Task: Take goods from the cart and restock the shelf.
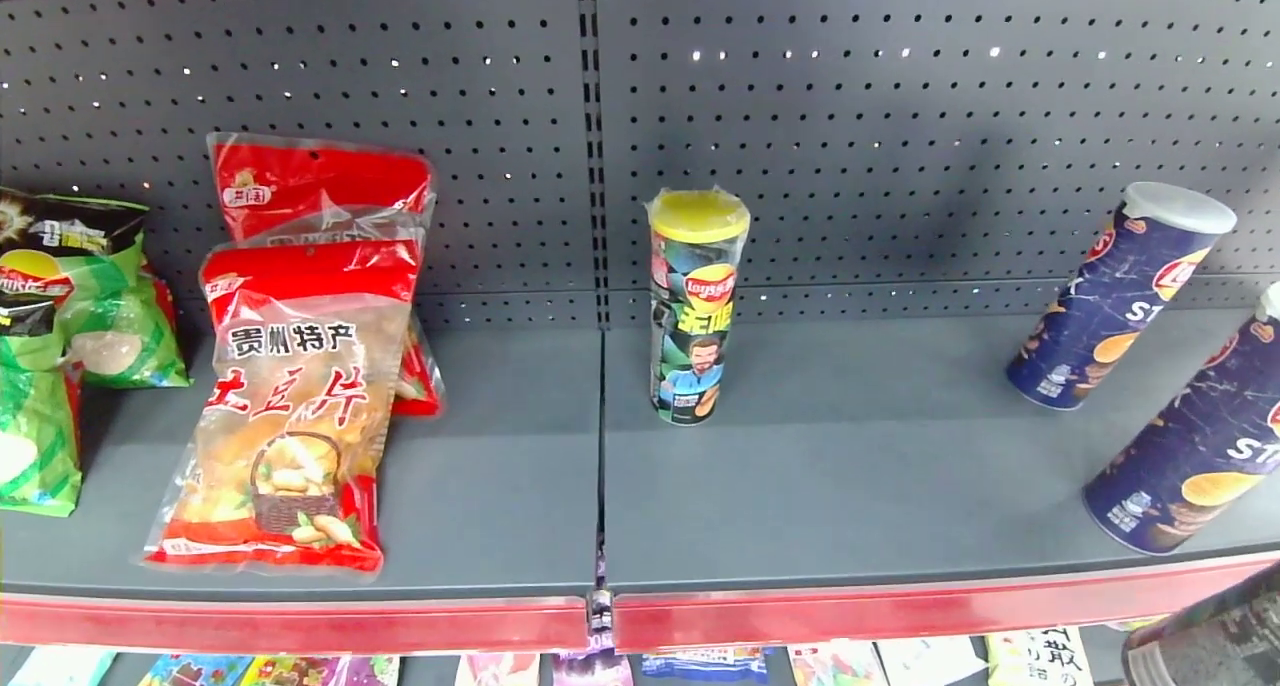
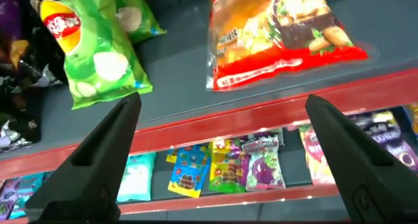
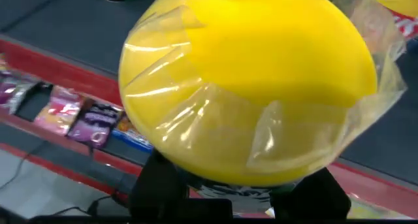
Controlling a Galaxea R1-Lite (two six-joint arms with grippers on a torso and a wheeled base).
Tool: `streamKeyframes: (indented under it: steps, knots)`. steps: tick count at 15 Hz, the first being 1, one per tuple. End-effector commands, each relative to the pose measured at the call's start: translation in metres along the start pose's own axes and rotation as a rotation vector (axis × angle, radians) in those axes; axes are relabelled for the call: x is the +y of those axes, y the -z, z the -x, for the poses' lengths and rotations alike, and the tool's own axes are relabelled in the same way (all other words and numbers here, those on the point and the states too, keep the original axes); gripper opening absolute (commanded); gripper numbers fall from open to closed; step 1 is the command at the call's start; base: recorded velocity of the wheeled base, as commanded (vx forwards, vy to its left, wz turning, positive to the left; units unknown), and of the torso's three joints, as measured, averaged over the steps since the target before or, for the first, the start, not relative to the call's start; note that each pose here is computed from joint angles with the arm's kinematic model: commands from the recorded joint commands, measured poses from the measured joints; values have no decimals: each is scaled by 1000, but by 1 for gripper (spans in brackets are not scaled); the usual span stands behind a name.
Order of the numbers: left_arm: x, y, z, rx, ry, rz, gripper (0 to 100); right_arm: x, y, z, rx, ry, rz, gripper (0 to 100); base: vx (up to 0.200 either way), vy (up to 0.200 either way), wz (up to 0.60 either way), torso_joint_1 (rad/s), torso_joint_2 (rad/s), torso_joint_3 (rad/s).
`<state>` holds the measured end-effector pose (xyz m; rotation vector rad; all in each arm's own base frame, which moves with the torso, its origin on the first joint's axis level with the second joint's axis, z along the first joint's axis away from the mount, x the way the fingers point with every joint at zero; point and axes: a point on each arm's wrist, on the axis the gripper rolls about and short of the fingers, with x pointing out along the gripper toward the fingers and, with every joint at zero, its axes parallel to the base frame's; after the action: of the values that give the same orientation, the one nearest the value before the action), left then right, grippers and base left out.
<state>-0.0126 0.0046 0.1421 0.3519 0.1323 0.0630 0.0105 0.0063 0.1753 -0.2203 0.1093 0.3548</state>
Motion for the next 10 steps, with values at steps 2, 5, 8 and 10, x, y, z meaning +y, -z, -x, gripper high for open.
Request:
streamKeyframes:
  steps: [2,5,8,10]
  knots:
    - [0,-2,0,-16,43,0,100,3,-1,3,-42,-120,5,0,0,0,0,0,0,0]
    - [-2,-6,-3,-32,141,-2,100,-4,-32,-3,-79,-181,8,0,0,0,0,0,0,0]
    - [0,-27,-17,-18,284,1,100,-12,-63,-24,-61,-249,-43,0,0,0,0,0,0,0]
    - [1,-45,-35,11,383,3,100,-14,-79,-38,-56,-305,-44,0,0,0,0,0,0,0]
